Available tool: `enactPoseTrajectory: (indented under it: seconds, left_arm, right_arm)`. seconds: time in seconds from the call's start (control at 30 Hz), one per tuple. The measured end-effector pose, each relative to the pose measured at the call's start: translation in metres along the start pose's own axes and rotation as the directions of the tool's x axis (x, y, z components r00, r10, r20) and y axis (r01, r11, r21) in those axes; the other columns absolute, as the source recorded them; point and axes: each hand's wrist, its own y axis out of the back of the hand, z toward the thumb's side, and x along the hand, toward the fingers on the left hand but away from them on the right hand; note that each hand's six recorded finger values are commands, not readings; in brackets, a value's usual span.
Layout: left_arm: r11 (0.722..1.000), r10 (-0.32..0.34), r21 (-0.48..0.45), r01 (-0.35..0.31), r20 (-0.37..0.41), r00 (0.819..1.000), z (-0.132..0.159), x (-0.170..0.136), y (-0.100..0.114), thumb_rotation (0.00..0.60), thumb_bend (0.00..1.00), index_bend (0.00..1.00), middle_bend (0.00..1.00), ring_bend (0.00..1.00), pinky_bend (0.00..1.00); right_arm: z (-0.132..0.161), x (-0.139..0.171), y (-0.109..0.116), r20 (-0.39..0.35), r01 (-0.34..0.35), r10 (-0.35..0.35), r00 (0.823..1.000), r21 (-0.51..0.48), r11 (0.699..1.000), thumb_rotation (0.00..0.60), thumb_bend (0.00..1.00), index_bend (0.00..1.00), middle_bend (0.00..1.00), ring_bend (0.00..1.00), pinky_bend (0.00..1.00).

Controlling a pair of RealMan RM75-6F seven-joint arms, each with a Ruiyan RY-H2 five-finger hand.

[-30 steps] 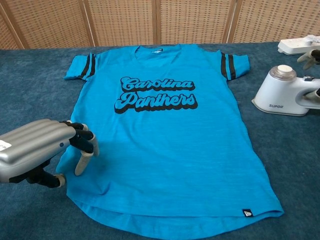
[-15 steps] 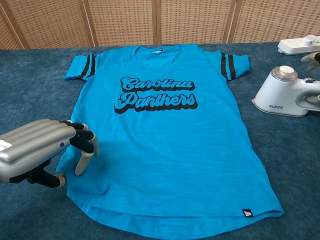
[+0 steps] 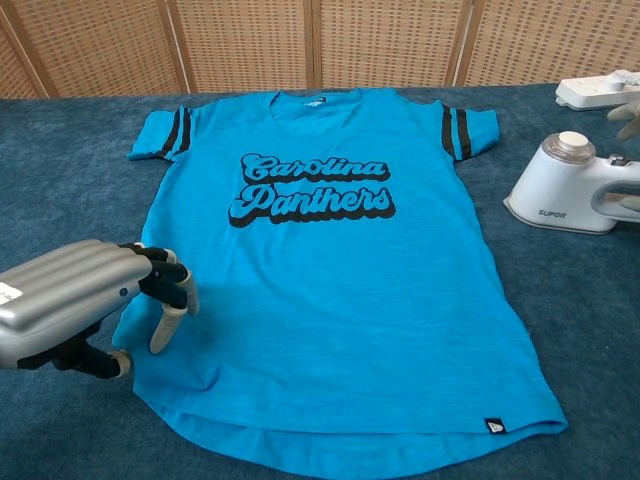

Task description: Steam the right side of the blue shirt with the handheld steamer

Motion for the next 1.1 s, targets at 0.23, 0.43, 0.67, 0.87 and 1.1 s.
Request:
enactPoseTrajectory:
  seconds: [0.23,0.43,0.67,0.87,1.1]
  left_arm:
    - [1.000,0.007,0.001,-0.007,-0.004,1.000,-0.002,-0.004,0.002,0.600,0.42,0.65,0.37,0.23,0.22]
    - [1.000,-0.013,0.020,0.013,-0.016,1.000,-0.004,-0.012,0.004,0.600,0.32,0.65,0.37,0.23,0.22]
    - [0.999,-0.025,0.034,0.026,-0.044,0.999,-0.007,-0.023,0.011,0.595,0.13,0.50,0.36,0.23,0.22]
    - [0.999,0.000,0.046,0.004,-0.075,0.997,-0.013,-0.033,0.024,0.419,0.09,0.40,0.34,0.22,0.22]
    - [0.995,0.076,0.072,-0.065,-0.154,0.985,-0.036,-0.046,0.050,0.420,0.10,0.40,0.34,0.22,0.22]
  right_arm:
    - [0.005,0.025,0.020,-0.045,0.039,-0.041,0.998,-0.046,0.998,0.600,0.28,0.10,0.20,0.11,0.09]
    - [0.006,0.041,0.038,-0.059,0.066,-0.070,0.996,-0.073,0.995,0.600,0.28,0.10,0.20,0.11,0.09]
    - [0.004,0.049,0.048,-0.055,0.075,-0.080,0.995,-0.081,0.994,0.600,0.28,0.10,0.20,0.11,0.09]
    - [0.005,0.053,0.055,-0.054,0.078,-0.083,0.995,-0.087,0.993,0.600,0.28,0.10,0.20,0.11,0.09]
    - [0.002,0.061,0.058,-0.039,0.070,-0.073,0.997,-0.072,0.995,0.600,0.28,0.10,0.20,0.11,0.09]
